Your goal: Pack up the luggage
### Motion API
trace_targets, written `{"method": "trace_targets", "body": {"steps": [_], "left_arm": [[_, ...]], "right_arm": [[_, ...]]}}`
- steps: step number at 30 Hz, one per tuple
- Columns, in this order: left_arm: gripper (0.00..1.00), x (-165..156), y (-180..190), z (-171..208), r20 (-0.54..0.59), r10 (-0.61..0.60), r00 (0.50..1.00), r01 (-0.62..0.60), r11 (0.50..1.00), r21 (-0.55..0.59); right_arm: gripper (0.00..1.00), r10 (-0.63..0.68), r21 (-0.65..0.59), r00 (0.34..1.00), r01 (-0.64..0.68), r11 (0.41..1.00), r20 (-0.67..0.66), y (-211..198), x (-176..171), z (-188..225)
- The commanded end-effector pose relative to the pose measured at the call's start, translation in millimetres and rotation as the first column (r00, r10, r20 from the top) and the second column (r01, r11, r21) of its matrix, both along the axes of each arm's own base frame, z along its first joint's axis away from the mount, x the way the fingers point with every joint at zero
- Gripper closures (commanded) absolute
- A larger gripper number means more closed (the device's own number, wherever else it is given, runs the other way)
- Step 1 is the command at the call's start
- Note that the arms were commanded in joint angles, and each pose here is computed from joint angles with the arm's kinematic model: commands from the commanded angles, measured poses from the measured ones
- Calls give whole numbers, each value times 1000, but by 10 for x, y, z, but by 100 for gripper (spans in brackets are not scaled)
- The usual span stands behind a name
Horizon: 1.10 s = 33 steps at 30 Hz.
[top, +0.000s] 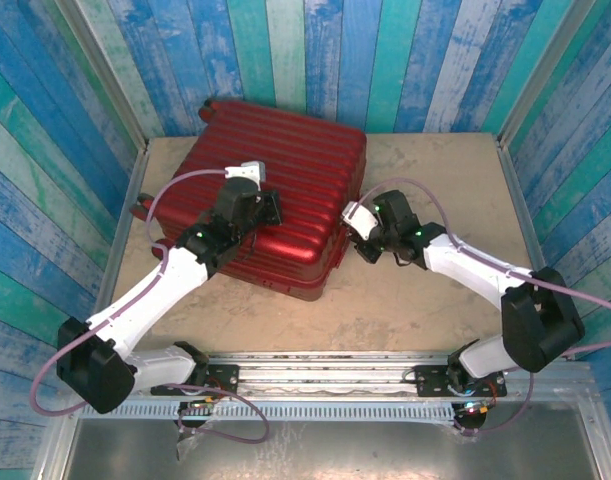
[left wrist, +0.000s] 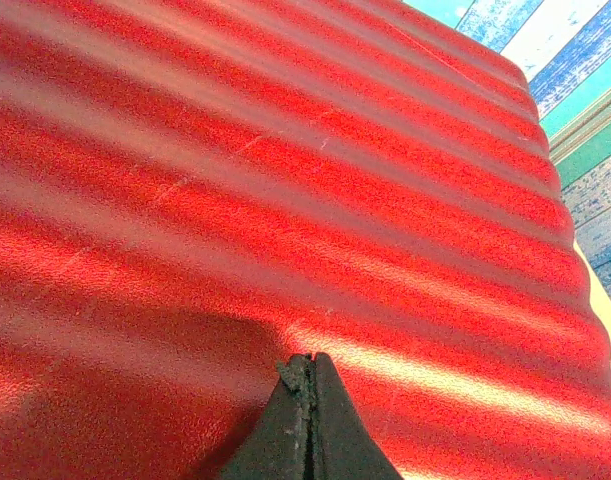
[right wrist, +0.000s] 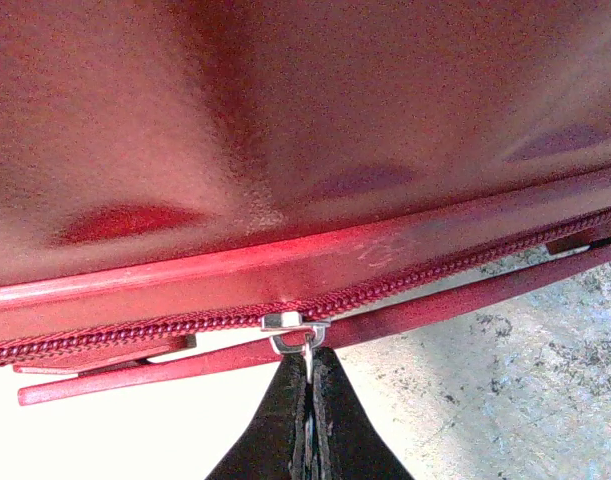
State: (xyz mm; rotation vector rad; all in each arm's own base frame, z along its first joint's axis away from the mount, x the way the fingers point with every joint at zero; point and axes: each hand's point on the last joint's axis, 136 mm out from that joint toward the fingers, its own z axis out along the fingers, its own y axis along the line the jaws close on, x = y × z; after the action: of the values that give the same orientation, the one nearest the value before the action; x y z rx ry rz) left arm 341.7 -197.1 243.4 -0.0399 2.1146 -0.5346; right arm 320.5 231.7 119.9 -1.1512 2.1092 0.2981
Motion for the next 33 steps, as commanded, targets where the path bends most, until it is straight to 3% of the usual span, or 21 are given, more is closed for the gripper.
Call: {"method": "trace_targets", "body": {"steps": [1,3,9,12,22,33], "left_arm": [[100,-1247,700,-1899,-666,152,730,149,916,373],[100,-1221,691,-1865,-655,148,741,145,917,371],[100,-979,601,-1289,-493,97,865,88,937,339],[100,-949,610,-1131,-446,87,891,72,942,328],[100,-1057,409,-1228,-514,-2,858,144,961,236],[100,-1207,525,-1504,-584,47,810,146,949,279]], "right_arm": [[100,-126,-12,988,127,992,87,-190,362,220],[100,-123,0,989,124,992,84,-180,367,247],[97,-127,14,991,126,992,38,-166,358,183],[98,-120,20,992,119,993,44,-167,381,186],[95,-31,-43,999,33,999,30,-148,334,-3],[90,-23,-77,1000,21,997,-19,-235,310,-227]]}}
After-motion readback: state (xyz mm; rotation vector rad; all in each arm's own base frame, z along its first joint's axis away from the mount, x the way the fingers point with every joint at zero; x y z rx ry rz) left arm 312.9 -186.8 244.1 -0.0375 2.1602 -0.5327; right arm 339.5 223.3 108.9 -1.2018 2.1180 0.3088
